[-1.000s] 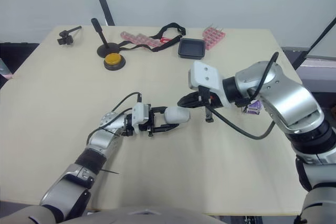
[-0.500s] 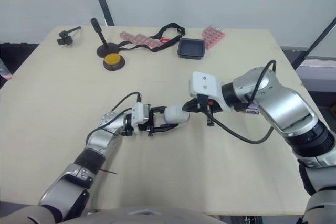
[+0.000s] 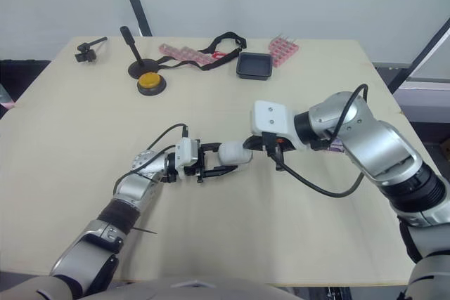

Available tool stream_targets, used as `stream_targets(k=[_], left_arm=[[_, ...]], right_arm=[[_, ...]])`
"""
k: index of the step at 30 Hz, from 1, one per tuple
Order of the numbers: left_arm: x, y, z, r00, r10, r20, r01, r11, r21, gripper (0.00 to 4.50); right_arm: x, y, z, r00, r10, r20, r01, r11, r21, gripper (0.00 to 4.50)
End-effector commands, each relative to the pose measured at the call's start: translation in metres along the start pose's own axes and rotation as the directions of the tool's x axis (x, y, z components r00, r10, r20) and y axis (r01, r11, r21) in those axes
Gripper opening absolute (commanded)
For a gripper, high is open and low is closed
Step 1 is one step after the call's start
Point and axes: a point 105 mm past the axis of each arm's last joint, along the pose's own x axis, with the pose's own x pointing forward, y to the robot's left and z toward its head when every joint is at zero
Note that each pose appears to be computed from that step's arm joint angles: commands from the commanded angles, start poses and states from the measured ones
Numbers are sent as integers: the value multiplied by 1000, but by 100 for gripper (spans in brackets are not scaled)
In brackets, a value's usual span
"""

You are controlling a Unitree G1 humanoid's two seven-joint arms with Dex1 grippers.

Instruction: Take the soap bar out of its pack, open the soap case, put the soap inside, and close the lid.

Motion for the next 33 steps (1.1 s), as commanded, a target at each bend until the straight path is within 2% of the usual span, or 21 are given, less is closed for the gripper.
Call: stream_targets(k=[1, 22, 33], left_arm=[[-8, -6, -16, 997, -13, -77, 11, 999, -34, 192], [-8, -5, -15, 998, -4, -65, 2, 999, -36, 192], [-4, 1, -14, 999, 34, -31, -36, 998, -54, 192]], right_arm=[[14, 10, -9, 998, 51, -30, -50, 999, 18, 1], [24, 14, -3, 998, 66, -21, -66, 998, -24, 1], [0, 2, 27, 998, 9, 69, -7, 1000, -28, 1]])
